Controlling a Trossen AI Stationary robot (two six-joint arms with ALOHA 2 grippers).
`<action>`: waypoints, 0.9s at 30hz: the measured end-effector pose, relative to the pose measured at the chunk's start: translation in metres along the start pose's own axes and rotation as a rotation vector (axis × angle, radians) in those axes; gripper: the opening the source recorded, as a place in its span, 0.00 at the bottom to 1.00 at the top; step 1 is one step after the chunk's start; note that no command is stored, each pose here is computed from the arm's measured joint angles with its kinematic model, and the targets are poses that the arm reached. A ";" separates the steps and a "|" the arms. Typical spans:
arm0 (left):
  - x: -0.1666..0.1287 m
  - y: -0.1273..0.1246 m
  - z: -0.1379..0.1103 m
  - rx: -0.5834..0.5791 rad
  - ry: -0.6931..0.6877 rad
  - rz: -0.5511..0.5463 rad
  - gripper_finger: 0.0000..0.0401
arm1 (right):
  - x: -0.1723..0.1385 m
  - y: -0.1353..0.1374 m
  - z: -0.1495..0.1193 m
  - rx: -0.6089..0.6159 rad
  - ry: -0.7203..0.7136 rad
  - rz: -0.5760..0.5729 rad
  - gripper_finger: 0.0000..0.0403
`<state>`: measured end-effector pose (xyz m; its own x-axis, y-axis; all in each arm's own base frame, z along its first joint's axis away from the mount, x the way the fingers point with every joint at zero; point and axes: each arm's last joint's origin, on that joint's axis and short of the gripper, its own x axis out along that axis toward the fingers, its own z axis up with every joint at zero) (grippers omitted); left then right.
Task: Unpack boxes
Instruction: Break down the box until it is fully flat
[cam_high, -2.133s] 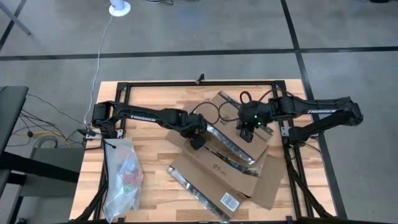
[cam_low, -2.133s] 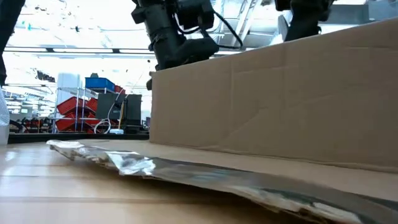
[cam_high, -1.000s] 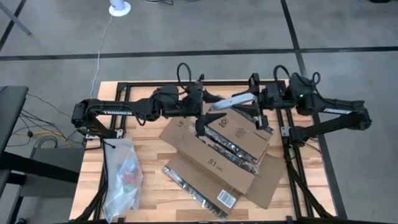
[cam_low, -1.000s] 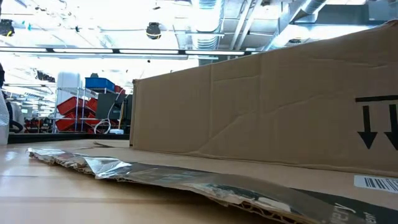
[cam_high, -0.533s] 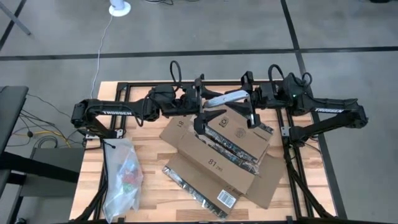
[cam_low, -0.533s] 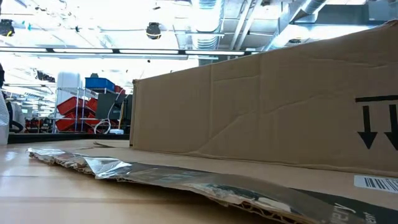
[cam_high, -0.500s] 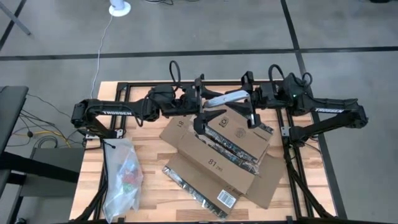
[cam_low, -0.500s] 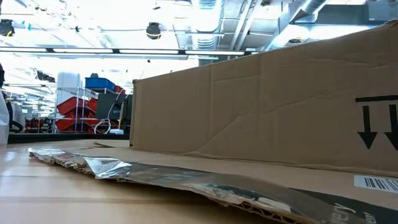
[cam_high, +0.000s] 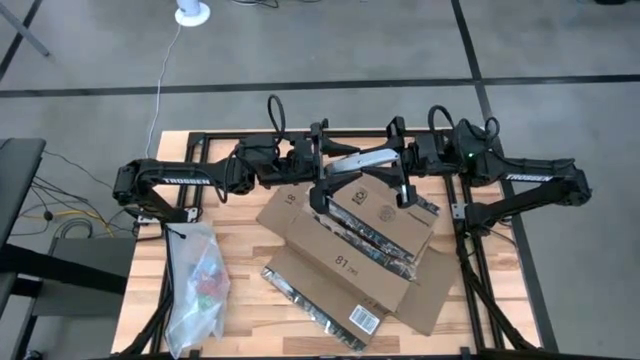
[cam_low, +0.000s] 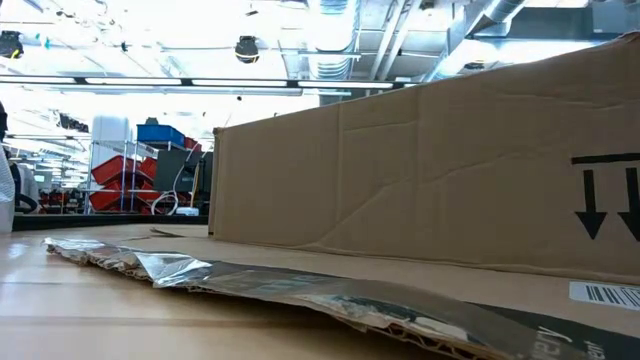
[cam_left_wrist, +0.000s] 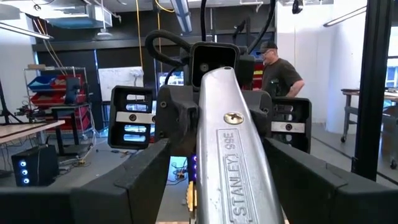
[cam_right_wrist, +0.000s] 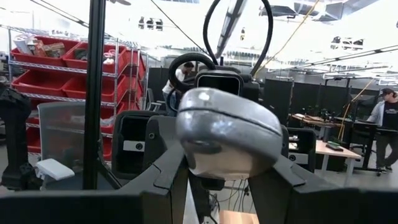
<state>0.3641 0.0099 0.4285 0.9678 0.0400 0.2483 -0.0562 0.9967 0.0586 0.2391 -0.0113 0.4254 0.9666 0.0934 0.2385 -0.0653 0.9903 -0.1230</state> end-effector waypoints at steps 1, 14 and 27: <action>0.000 0.000 0.000 0.002 0.000 0.000 0.60 | 0.000 0.000 0.000 0.000 0.000 -0.001 0.29; 0.000 0.002 0.002 0.011 -0.020 -0.012 0.29 | 0.000 0.000 -0.002 0.016 0.023 0.007 0.29; -0.003 0.004 0.001 0.027 0.036 0.013 0.29 | 0.000 -0.001 -0.006 0.022 0.054 -0.018 0.47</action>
<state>0.3611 0.0142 0.4287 0.9752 0.0559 0.2142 -0.0750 0.9938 0.0821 0.2404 -0.0125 0.4198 0.9797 0.0704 0.1877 -0.0528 0.9938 -0.0976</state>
